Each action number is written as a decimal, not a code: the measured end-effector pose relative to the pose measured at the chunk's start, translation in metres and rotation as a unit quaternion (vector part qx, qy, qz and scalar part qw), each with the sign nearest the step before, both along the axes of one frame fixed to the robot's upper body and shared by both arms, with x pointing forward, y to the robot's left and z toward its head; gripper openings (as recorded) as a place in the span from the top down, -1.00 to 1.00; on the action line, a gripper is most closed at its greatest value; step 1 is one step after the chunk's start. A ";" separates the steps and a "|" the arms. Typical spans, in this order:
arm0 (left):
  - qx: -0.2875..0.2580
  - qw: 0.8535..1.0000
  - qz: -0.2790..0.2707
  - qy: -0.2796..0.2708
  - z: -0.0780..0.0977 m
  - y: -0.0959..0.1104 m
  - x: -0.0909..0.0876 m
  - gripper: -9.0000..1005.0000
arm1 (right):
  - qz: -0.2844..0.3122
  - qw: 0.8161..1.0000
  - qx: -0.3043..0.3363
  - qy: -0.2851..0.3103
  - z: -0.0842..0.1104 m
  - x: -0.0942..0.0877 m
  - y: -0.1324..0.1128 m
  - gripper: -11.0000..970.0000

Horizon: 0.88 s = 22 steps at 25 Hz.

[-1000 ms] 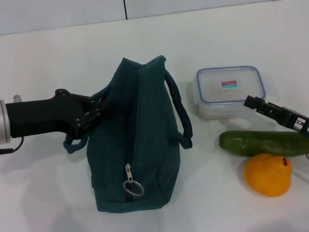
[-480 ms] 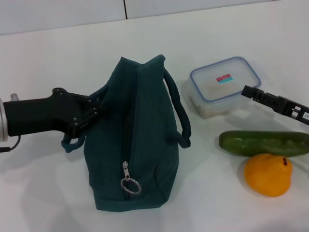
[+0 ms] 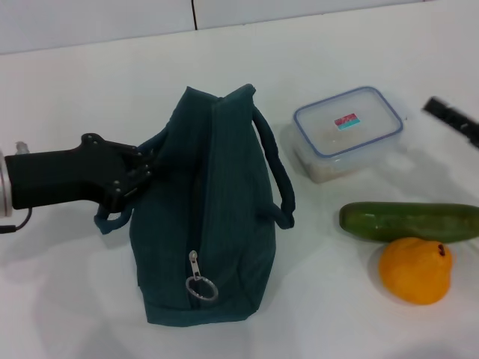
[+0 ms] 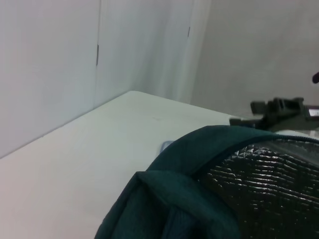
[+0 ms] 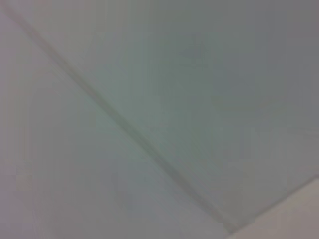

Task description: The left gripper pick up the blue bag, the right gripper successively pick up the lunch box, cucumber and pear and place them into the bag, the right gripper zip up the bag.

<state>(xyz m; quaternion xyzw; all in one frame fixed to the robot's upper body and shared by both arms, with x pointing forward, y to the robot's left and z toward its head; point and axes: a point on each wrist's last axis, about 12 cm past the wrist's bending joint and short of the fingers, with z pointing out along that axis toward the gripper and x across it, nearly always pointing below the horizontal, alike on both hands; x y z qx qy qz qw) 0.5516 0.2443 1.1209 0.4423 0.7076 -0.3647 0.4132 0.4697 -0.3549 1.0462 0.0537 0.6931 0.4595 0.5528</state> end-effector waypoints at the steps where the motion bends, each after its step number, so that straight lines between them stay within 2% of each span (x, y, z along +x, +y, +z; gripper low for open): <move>1: 0.000 1.000 -0.001 0.000 0.000 -0.001 0.000 0.88 | -0.017 1.000 0.009 -0.004 0.000 -0.003 -0.004 -0.55; 4: 0.001 1.000 -0.003 0.000 -0.001 -0.002 -0.001 0.88 | -0.052 0.997 0.049 0.004 -0.004 -0.011 -0.009 -0.55; 8: 0.000 1.000 -0.006 -0.001 0.000 -0.004 0.000 0.88 | -0.067 0.992 0.104 0.032 -0.007 -0.014 -0.009 -0.55; 11: -0.001 1.000 -0.011 -0.005 0.000 -0.006 0.001 0.88 | -0.078 0.986 0.138 0.060 -0.012 -0.011 -0.007 -0.55; 18: -0.004 1.000 -0.021 -0.003 0.000 -0.008 -0.001 0.89 | -0.099 0.974 0.173 0.104 -0.019 -0.007 -0.007 -0.53; 22: -0.005 1.000 -0.022 -0.002 0.000 -0.008 -0.001 0.89 | -0.099 0.967 0.197 0.131 -0.021 0.001 -0.004 -0.52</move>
